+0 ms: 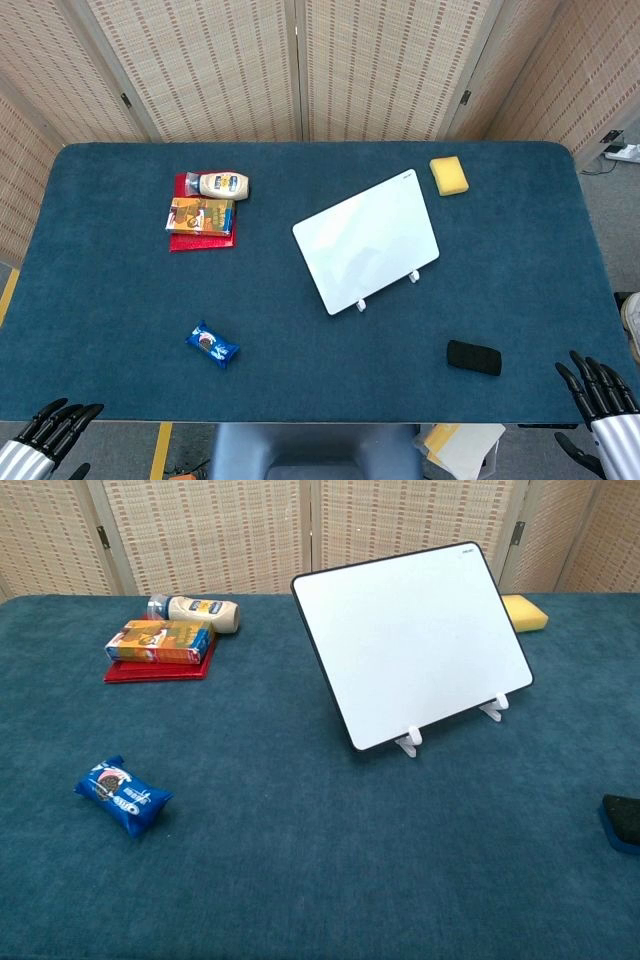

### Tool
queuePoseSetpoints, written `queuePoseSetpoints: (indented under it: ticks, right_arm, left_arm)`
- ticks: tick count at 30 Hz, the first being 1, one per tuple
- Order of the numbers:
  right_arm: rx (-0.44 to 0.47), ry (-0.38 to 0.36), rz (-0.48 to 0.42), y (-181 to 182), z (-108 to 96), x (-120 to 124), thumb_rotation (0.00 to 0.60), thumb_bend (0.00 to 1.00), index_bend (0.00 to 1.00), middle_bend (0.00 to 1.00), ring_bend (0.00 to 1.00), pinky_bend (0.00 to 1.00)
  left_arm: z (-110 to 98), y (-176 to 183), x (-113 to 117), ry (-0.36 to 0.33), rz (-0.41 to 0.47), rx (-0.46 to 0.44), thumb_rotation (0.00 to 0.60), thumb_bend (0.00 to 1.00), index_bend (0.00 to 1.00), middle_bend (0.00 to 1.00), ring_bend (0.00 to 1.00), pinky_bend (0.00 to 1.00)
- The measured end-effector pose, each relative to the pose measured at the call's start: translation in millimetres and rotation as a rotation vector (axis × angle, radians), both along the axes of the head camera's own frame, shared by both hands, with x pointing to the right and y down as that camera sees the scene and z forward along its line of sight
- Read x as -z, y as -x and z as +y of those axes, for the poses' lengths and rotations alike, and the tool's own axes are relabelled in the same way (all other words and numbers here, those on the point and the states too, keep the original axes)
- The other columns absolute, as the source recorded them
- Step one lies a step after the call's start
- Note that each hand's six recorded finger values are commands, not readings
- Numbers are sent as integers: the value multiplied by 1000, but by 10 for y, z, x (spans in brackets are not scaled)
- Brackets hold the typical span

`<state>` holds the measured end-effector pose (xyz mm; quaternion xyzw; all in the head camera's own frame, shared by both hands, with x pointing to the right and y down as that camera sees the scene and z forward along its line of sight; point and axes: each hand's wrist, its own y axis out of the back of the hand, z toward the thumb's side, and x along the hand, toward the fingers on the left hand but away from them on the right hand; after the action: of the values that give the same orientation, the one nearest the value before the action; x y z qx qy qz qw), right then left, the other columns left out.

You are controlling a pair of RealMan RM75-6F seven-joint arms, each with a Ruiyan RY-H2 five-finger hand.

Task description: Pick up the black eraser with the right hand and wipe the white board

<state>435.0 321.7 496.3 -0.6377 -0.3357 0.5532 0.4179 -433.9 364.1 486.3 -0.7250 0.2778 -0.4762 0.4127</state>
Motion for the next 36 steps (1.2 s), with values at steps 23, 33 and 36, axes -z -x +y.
queuePoseSetpoints:
  ticks: [23, 33, 36]
  right_arm:
    - [-61, 199, -112, 25, -612, -810, 600, 184, 346, 30, 98, 175]
    - [-114, 326, 9, 166, -615, -1361, 600, 184, 309, 15, 90, 175]
    - [-123, 357, 20, 226, -574, -1477, 600, 184, 304, 12, 90, 175]
  left_arm:
    - [-41, 46, 42, 12, 42, 19, 600, 346, 51, 227, 234, 191]
    - [-43, 55, 28, 40, 62, 13, 600, 346, 51, 226, 234, 191]
    - [-52, 65, 36, 45, 72, 14, 600, 346, 51, 226, 234, 191]
